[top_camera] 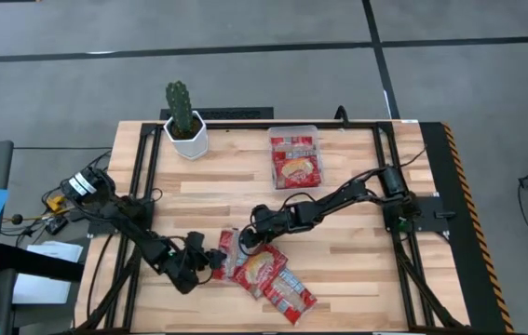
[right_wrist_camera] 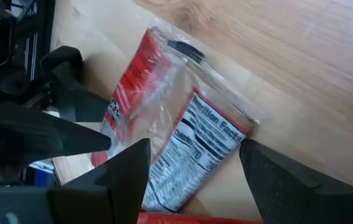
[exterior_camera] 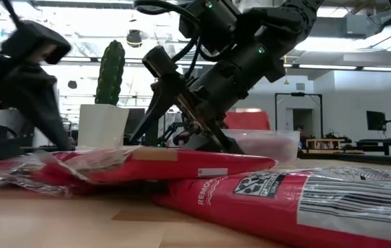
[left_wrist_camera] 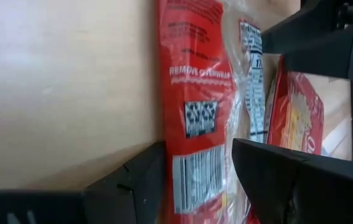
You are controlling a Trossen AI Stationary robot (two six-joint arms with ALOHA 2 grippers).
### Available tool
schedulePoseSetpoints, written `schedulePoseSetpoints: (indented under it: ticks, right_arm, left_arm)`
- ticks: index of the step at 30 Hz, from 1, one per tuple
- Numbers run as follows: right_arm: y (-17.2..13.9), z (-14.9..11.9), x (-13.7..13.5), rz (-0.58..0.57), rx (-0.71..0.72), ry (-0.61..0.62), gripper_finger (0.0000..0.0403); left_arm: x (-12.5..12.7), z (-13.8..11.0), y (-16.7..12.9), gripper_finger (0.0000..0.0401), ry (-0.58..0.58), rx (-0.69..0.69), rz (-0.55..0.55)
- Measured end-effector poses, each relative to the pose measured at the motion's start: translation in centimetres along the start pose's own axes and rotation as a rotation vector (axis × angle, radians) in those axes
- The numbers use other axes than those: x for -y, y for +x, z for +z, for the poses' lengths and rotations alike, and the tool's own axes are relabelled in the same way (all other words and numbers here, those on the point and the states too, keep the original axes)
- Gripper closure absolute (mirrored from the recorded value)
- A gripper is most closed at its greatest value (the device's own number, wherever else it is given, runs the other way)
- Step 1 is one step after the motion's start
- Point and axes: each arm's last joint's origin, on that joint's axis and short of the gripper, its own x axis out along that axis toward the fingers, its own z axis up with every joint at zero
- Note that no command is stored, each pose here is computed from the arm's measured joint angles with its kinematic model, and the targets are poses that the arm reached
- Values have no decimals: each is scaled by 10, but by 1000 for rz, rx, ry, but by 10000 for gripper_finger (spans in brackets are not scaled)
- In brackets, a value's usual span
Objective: Sort popcorn bags into baskets
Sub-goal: Put the popcorn bag into the transparent bin
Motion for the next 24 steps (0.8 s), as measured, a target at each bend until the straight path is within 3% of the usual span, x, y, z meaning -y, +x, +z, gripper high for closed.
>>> schedulePoseSetpoints:
  ticks: [11, 18, 24]
  right_arm:
    - [0, 2, 2, -14, -1, -7, 127]
    - [0, 6, 3, -15, -1, -62, 127]
    - [-4, 21, 7, -9, -16, -116, 127]
  left_arm:
    - [9, 22, 19, 217, -13, 81, 19]
    - [17, 32, 29, 217, 42, 63, 1]
    - [20, 33, 30, 251, 56, 39, -6]
